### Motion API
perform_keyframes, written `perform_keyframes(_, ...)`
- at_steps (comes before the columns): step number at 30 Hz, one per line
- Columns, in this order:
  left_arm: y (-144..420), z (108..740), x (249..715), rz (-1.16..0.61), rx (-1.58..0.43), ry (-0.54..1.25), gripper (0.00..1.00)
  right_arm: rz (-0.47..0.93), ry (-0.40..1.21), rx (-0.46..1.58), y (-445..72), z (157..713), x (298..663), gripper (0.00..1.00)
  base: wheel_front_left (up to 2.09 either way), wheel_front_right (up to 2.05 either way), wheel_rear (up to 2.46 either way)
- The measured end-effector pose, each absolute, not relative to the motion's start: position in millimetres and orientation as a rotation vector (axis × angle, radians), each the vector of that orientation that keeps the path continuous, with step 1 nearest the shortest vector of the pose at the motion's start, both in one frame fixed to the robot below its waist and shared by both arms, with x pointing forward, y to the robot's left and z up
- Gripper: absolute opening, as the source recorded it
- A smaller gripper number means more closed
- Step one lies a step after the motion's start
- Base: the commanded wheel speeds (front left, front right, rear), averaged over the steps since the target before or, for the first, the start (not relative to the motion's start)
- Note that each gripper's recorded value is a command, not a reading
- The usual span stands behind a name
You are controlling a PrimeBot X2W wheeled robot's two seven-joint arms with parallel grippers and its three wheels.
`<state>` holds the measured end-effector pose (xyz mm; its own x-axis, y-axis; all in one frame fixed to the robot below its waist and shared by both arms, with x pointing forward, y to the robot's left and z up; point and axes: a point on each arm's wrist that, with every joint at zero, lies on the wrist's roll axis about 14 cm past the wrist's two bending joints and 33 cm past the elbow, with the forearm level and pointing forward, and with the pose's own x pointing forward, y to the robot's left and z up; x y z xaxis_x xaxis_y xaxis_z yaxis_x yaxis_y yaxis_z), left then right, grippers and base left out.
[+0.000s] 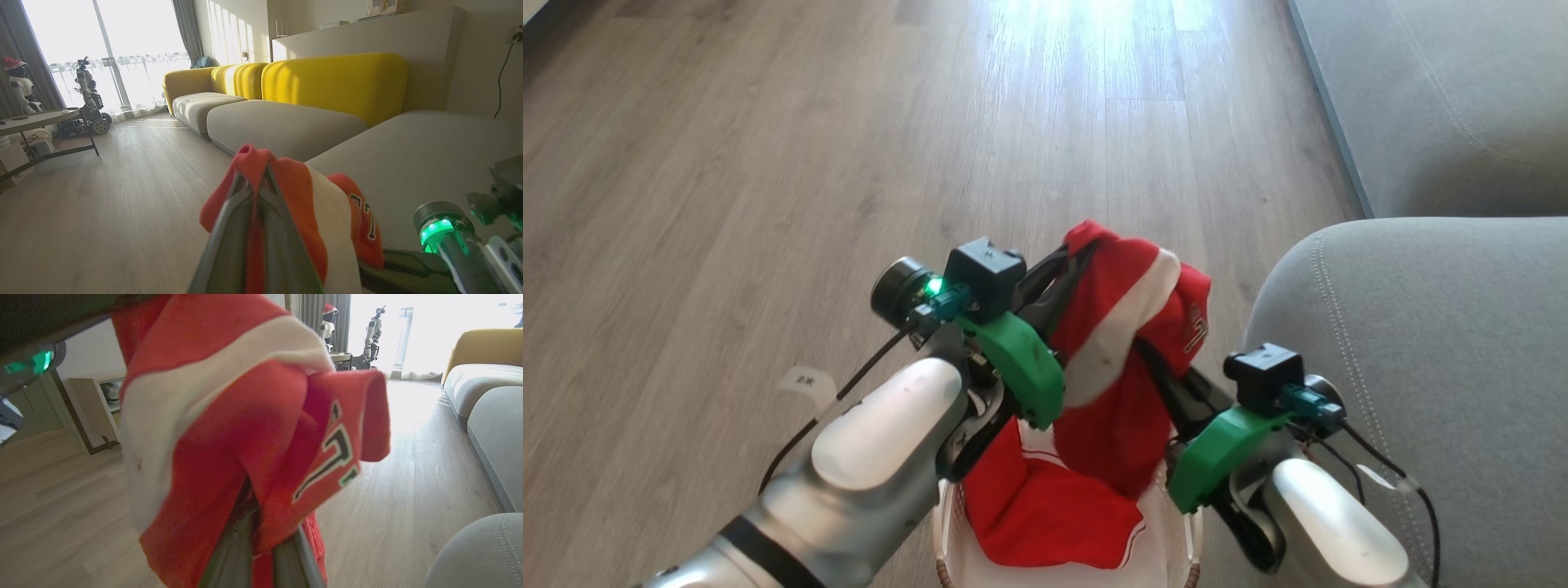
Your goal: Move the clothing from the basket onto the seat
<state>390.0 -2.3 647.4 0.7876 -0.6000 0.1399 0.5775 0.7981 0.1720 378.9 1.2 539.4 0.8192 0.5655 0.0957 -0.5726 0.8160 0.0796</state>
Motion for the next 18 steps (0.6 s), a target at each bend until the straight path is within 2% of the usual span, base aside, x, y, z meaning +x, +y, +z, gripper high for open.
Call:
perform_keyframes(1, -1, 643, 391, -0.633, 0.127, -0.181, 0.00, 0.596, -0.074, 0.114, -2, 541, 380, 0.00, 0.00, 0.00, 0.00)
perform_keyframes(2, -1, 640, 391, -0.630, 0.129, -0.175, 0.29, 0.582, -0.078, 0.121, -6, 542, 380, 0.00, 0.00, 0.00, 0.00)
perform_keyframes(3, -2, 639, 391, -0.631, 0.125, -0.174, 0.84, 0.570, -0.079, 0.123, -10, 541, 380, 0.00, 0.00, 0.00, 0.00)
perform_keyframes(4, -2, 636, 392, -0.632, 0.122, -0.172, 1.00, 0.557, -0.079, 0.125, -14, 540, 380, 0.00, 0.00, 0.00, 0.00)
perform_keyframes(18, -24, 593, 393, -0.687, 0.067, -0.080, 1.00, 0.315, -0.164, 0.073, -98, 552, 386, 0.00, 0.00, 0.00, 0.00)
